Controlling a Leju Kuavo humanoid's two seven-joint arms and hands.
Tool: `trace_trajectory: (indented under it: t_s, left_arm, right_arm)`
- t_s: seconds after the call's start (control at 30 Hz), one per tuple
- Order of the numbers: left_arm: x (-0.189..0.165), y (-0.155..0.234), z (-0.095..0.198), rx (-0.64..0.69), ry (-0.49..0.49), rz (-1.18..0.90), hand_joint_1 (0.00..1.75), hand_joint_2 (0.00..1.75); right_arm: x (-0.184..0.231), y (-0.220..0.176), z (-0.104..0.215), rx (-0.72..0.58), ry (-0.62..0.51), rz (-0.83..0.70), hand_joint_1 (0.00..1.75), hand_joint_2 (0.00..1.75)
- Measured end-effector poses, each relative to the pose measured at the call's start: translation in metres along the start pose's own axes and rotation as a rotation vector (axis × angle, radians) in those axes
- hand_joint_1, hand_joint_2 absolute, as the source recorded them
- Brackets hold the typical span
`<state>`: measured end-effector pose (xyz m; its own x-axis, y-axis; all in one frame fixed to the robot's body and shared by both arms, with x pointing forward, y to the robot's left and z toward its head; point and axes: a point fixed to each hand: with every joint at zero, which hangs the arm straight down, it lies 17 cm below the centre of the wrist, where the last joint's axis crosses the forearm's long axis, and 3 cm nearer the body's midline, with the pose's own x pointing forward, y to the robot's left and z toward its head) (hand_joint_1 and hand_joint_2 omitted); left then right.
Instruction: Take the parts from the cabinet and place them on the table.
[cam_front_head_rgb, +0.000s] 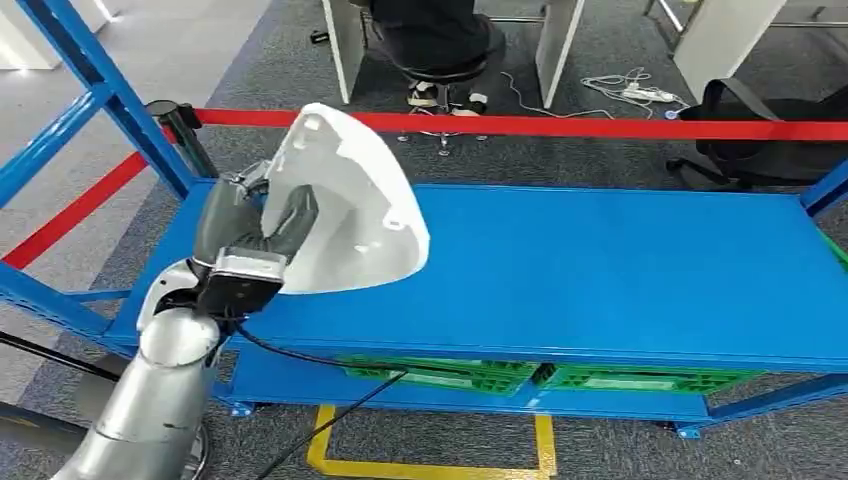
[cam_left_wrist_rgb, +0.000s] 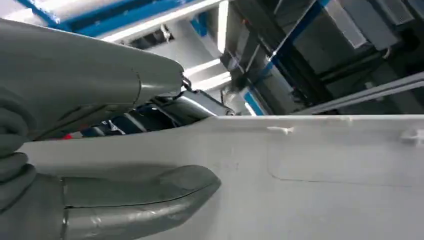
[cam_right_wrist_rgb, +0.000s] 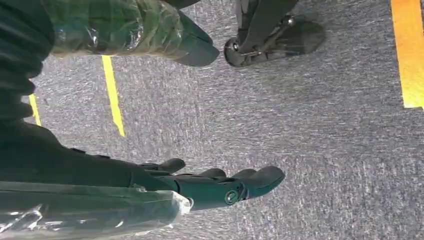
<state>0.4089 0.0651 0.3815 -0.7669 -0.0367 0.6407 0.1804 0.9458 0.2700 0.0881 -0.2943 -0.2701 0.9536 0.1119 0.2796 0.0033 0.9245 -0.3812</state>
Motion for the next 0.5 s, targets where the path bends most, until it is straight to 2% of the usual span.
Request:
trace_trajectory:
  t_s: [0.23, 0.5]
  left_arm:
    - [0.012, -0.018, 0.023, -0.027, 0.005, 0.279, 1.75, 1.75]
    - [0.014, -0.031, 0.040, -0.046, 0.019, 0.333, 1.75, 1.75]
  right_arm:
    - [-0.001, 0.003, 0.001, 0.004, 0.008, -0.010, 0.00, 1.75]
    - [-0.001, 0.006, 0.003, 0.008, 0.009, -0.019, 0.00, 1.75]
